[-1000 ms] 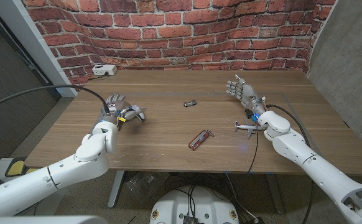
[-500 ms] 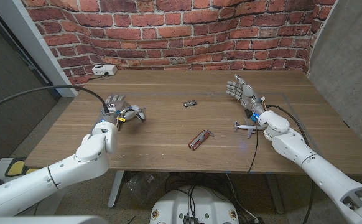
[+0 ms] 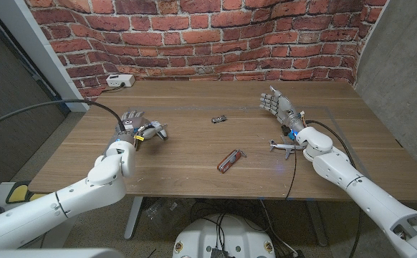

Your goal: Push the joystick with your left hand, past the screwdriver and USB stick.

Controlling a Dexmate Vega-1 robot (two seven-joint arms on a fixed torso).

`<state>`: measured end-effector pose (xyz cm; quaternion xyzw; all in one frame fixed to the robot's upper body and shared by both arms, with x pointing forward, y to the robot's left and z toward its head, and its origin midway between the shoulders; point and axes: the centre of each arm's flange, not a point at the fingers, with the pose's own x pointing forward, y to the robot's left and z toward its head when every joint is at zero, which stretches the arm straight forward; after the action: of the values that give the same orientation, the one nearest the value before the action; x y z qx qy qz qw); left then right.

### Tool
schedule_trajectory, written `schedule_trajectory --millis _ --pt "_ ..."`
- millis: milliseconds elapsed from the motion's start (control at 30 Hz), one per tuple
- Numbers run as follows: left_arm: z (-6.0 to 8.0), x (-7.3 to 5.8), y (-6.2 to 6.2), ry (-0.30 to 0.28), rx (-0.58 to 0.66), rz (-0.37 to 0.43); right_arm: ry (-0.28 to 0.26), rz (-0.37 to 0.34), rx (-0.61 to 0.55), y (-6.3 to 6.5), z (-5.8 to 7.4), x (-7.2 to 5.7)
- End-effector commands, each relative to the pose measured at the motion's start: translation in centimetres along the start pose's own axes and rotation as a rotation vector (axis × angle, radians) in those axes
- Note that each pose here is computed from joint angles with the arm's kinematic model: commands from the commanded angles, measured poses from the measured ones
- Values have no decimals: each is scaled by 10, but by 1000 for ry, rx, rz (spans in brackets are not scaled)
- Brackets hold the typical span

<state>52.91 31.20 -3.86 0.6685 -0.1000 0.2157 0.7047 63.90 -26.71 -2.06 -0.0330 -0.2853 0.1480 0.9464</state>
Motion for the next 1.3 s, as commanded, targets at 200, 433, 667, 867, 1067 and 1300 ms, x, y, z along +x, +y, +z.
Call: schedule_trajectory --millis 200,433,667,867,1067,1300 --pt "1 -3 -2 2 -3 9 -12 3 1 0 4 3" --pt "3 -6 0 -6 1 23 -12 11 -2 0 5 6" --pt "1 -7 0 5 2 25 -9 19 -2 2 6 9" --pt "1 -5 1 2 2 30 -7 17 -2 2 6 11" --pt "2 -3 1 5 4 32 -7 18 -4 1 4 11" --pt "2 -3 1 7 5 35 -5 13 3 1 3 11"
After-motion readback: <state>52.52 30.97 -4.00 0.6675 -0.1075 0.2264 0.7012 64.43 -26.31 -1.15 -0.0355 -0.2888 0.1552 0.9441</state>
